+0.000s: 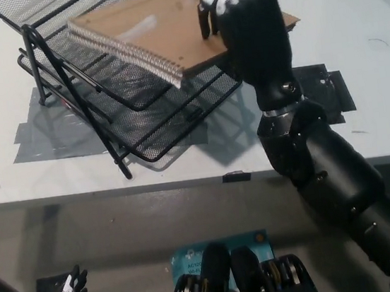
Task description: A person hands a notebook to the robot and the robot grabs it with its right hand and places it in the file tray kept in the centre of the desk infront of it.
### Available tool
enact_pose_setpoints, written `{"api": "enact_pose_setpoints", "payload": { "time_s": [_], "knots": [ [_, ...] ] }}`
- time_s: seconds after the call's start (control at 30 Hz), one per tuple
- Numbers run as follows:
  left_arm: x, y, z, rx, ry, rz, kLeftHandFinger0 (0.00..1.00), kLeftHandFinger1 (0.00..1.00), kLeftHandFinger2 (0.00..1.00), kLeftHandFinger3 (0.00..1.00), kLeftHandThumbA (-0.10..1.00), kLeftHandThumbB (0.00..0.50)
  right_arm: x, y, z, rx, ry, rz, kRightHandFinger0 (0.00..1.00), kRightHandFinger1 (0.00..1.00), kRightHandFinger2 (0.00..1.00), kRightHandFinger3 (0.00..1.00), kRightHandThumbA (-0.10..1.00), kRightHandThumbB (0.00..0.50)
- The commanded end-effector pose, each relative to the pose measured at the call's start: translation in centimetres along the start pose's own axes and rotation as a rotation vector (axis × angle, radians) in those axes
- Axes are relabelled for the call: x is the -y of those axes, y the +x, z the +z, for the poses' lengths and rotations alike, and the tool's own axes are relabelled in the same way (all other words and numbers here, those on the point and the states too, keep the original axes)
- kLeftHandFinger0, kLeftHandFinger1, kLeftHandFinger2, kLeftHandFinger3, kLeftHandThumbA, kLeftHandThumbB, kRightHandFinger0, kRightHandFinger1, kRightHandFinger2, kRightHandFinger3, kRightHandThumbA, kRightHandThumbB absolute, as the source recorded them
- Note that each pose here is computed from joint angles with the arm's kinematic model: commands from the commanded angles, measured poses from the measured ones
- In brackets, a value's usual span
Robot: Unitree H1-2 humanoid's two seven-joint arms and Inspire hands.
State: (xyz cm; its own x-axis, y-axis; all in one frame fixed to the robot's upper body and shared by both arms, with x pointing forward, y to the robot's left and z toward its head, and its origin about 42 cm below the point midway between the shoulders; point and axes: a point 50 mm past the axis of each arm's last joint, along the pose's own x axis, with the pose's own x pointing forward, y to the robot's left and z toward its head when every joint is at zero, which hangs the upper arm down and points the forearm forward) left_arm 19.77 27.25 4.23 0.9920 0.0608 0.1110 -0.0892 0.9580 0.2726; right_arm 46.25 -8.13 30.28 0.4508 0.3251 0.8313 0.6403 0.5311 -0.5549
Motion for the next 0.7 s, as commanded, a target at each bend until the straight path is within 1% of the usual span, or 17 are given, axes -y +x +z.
{"api": "enact_pose_setpoints", "payload": {
  "time_s": [0.0, 0.03, 0.1, 0.13, 0.17, 0.2, 0.27, 0.3, 0.37, 0.4, 0.43, 0.47, 0.5, 0.53, 0.57, 0.6, 0.67],
  "knots": [
    [-0.7, 0.1, 0.9, 0.061, -0.008, -0.007, 1.00, 1.00, 1.00, 1.00, 1.00, 0.330, 1.5, 3.7, 0.8, 0.131, -0.016, -0.152, 0.00, 0.00, 0.15, 0.05, 0.90, 0.000],
    [-0.6, 0.1, 0.9, 0.060, -0.015, -0.010, 1.00, 1.00, 1.00, 1.00, 1.00, 0.335, 1.5, 3.8, 0.7, 0.138, -0.020, -0.154, 0.00, 0.00, 0.16, 0.09, 0.87, 0.000],
    [-0.5, 0.0, 0.8, 0.058, -0.016, -0.011, 1.00, 1.00, 1.00, 1.00, 1.00, 0.337, 1.4, 4.2, 0.8, 0.154, -0.032, -0.162, 0.00, 0.00, 0.17, 0.13, 0.87, 0.000],
    [-0.5, 0.0, 0.9, 0.059, -0.011, -0.011, 1.00, 1.00, 1.00, 1.00, 1.00, 0.327, 1.4, 4.3, 0.8, 0.163, -0.038, -0.162, 0.00, 0.00, 0.18, 0.18, 0.87, 0.000],
    [-0.5, 0.0, 0.9, 0.061, -0.002, -0.011, 1.00, 1.00, 1.00, 1.00, 1.00, 0.315, 1.3, 4.5, 0.8, 0.175, -0.046, -0.159, 0.00, 0.00, 0.18, 0.19, 0.88, 0.000],
    [-0.5, 0.0, 0.9, 0.063, 0.001, -0.013, 1.00, 1.00, 1.00, 1.00, 1.00, 0.313, 1.3, 4.7, 0.8, 0.182, -0.045, -0.158, 0.00, 0.00, 0.17, 0.16, 0.90, 0.000],
    [-0.5, 0.1, 0.9, 0.065, 0.005, -0.016, 1.00, 1.00, 1.00, 1.00, 1.00, 0.312, 1.3, 5.0, 0.9, 0.195, -0.038, -0.167, 0.00, 0.00, 0.17, 0.14, 0.89, 0.000],
    [-0.6, 0.1, 0.9, 0.066, 0.010, -0.018, 1.00, 1.00, 1.00, 1.00, 1.00, 0.305, 1.2, 5.1, 0.9, 0.201, -0.035, -0.169, 0.00, 0.00, 0.17, 0.15, 0.88, 0.000],
    [-0.6, 0.1, 0.9, 0.065, 0.017, -0.020, 1.00, 1.00, 1.00, 1.00, 1.00, 0.301, 1.1, 5.6, 0.9, 0.209, -0.027, -0.166, 0.00, 0.00, 0.16, 0.26, 0.90, 0.000],
    [-0.6, 0.2, 0.9, 0.069, 0.019, -0.016, 1.00, 1.00, 1.00, 1.00, 1.00, 0.304, 1.0, 6.0, 1.0, 0.216, -0.023, -0.179, 0.00, 0.00, 0.15, 0.42, 0.90, 0.000],
    [-0.6, 0.3, 1.0, 0.071, 0.020, -0.016, 1.00, 1.00, 1.00, 1.00, 1.00, 0.307, 1.1, 6.2, 1.1, 0.217, -0.025, -0.185, 0.00, 0.00, 0.13, 0.47, 0.90, 0.000],
    [-0.6, 0.3, 1.0, 0.073, 0.022, -0.018, 1.00, 1.00, 1.00, 1.00, 1.00, 0.307, 1.1, 6.6, 1.2, 0.218, -0.030, -0.191, 0.00, 0.00, 0.12, 0.41, 0.90, 0.000],
    [-0.6, 0.3, 1.1, 0.075, 0.022, -0.019, 1.00, 1.00, 1.00, 1.00, 1.00, 0.307, 1.1, 6.8, 1.2, 0.218, -0.033, -0.194, 0.00, 0.00, 0.12, 0.41, 0.90, 0.000],
    [-0.6, 0.3, 1.1, 0.075, 0.022, -0.020, 1.00, 1.00, 1.00, 1.00, 1.00, 0.302, 1.1, 7.3, 1.3, 0.216, -0.036, -0.196, 0.00, 0.00, 0.10, 0.22, 0.87, 0.000],
    [-0.6, 0.3, 1.1, 0.075, 0.023, -0.022, 1.00, 1.00, 1.00, 1.00, 1.00, 0.300, 1.2, 7.5, 1.4, 0.212, -0.034, -0.194, 0.00, 0.00, 0.10, 0.10, 0.86, 0.000],
    [-0.5, 0.3, 1.1, 0.075, 0.027, -0.022, 1.00, 1.00, 1.00, 1.00, 1.00, 0.295, 1.2, 8.0, 1.4, 0.206, -0.035, -0.192, 0.00, 0.00, 0.10, 0.03, 0.83, 0.000],
    [-0.5, 0.3, 1.0, 0.076, 0.033, -0.023, 1.00, 1.00, 1.00, 1.00, 1.00, 0.293, 1.4, 8.6, 1.5, 0.204, -0.052, -0.204, 0.00, 0.00, 0.12, 0.04, 0.82, 0.000]
  ]
}}
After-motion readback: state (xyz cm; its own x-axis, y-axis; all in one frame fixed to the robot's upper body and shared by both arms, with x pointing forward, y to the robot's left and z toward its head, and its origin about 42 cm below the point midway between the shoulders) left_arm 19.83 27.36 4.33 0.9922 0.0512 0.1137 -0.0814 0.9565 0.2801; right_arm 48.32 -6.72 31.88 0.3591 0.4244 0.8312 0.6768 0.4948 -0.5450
